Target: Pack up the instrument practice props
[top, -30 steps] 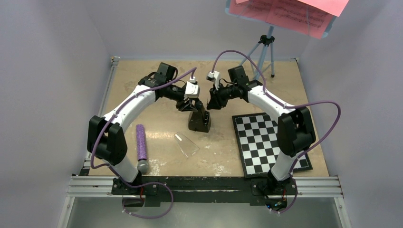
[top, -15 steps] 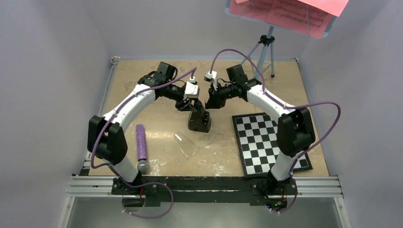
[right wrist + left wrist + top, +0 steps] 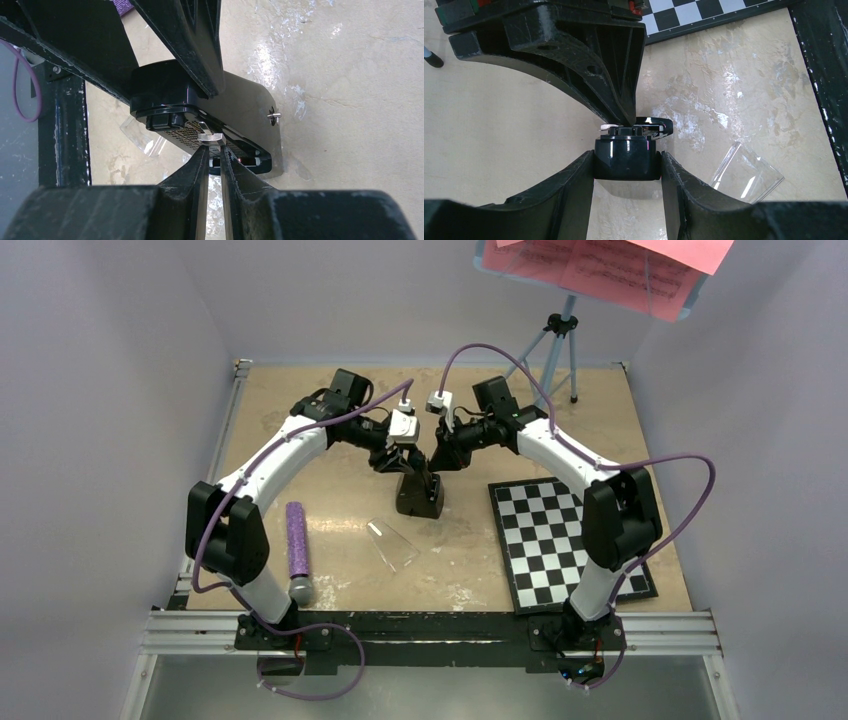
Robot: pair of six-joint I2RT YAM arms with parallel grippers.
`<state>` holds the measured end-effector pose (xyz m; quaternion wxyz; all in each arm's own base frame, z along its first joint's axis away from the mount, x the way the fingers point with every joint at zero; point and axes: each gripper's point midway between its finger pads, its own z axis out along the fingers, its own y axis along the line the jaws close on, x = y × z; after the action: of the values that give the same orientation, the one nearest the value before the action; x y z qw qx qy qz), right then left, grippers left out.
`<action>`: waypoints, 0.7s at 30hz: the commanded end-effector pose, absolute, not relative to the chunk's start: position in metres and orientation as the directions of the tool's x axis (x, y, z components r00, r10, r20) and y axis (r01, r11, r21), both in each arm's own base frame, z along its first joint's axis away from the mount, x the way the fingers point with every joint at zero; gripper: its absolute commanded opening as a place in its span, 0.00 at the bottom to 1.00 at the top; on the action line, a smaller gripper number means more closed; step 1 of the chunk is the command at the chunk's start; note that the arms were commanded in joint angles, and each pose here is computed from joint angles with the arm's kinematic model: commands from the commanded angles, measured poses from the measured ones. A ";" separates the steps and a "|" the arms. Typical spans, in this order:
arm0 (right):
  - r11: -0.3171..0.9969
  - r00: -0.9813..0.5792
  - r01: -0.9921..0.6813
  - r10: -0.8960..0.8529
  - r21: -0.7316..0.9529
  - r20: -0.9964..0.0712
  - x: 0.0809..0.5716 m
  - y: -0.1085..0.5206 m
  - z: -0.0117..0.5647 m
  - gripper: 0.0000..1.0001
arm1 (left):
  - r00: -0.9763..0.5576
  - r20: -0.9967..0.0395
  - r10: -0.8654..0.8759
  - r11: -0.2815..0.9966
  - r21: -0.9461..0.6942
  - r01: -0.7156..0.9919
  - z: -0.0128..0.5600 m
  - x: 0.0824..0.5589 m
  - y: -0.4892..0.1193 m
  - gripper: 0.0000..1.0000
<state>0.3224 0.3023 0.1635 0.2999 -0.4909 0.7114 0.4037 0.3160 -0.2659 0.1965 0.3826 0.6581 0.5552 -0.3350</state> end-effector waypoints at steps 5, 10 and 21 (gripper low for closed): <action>0.108 -0.267 -0.964 -0.374 0.244 -0.888 0.325 0.324 0.202 0.17 | 0.192 -0.867 0.461 -0.068 0.181 0.981 0.199 0.333 -0.269 0.00; 0.080 -0.285 -0.958 -0.359 0.275 -0.889 0.317 0.328 0.208 0.17 | 0.171 -0.871 0.461 -0.033 0.176 0.984 0.198 0.338 -0.270 0.00; 0.037 -0.322 -0.942 -0.382 0.334 -0.866 0.295 0.326 0.206 0.17 | 0.149 -0.876 0.459 0.024 0.180 0.983 0.195 0.347 -0.271 0.00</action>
<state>0.3180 0.3062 0.1672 0.2877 -0.4752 0.7151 0.4243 0.3275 -0.2700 0.1943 0.3936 0.6251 0.5822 -0.3396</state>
